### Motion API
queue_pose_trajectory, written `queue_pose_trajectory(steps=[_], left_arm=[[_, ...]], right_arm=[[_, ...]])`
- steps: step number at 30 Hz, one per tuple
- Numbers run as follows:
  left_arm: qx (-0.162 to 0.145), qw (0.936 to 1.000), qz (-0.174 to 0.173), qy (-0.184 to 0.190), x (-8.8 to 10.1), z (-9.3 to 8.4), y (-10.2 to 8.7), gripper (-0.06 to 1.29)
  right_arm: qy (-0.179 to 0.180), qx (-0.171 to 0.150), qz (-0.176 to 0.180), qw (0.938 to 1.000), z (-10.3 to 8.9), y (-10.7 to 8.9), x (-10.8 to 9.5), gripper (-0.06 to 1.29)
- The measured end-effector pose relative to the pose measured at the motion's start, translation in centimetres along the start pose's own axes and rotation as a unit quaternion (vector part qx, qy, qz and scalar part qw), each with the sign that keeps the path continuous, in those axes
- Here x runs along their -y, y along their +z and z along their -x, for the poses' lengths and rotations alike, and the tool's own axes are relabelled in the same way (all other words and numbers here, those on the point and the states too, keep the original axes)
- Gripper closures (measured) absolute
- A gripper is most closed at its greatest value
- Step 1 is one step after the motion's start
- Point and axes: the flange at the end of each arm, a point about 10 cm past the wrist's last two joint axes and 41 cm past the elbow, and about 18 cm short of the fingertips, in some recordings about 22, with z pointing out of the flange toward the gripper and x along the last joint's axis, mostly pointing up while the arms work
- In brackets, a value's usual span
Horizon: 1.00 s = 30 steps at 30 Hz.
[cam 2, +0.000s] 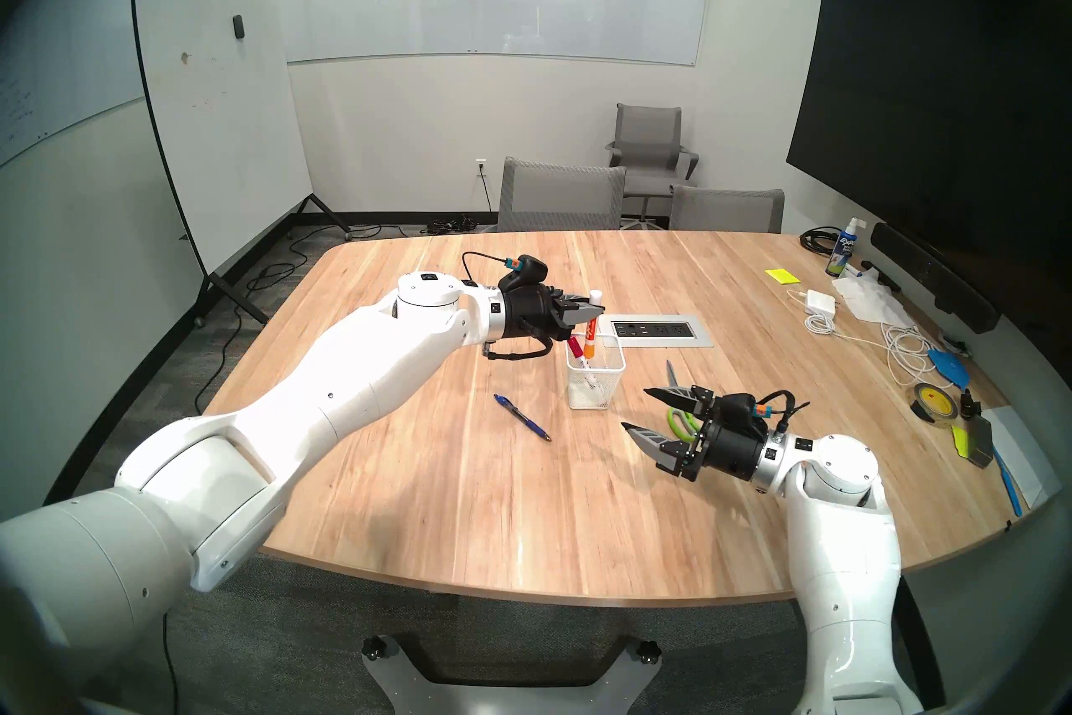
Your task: Place the pen, the marker, and the scissors into the pen holder
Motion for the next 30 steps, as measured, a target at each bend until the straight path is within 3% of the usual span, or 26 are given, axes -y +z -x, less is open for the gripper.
queue_pose_trajectory(steps=[16, 30], left_arm=[[0.013, 0.9997, -0.005, -0.02, 0.3, 3.3, -1.3, 1.06], [0.022, 0.9991, -0.013, -0.033, 1.2, 4.3, -1.3, 1.06]], right_arm=[[0.001, 0.001, 0.0, 1.0, 0.0, 0.0, 0.0, 0.01], [0.001, 0.0, 0.0, 1.0, 0.0, 0.0, 0.0, 0.01]])
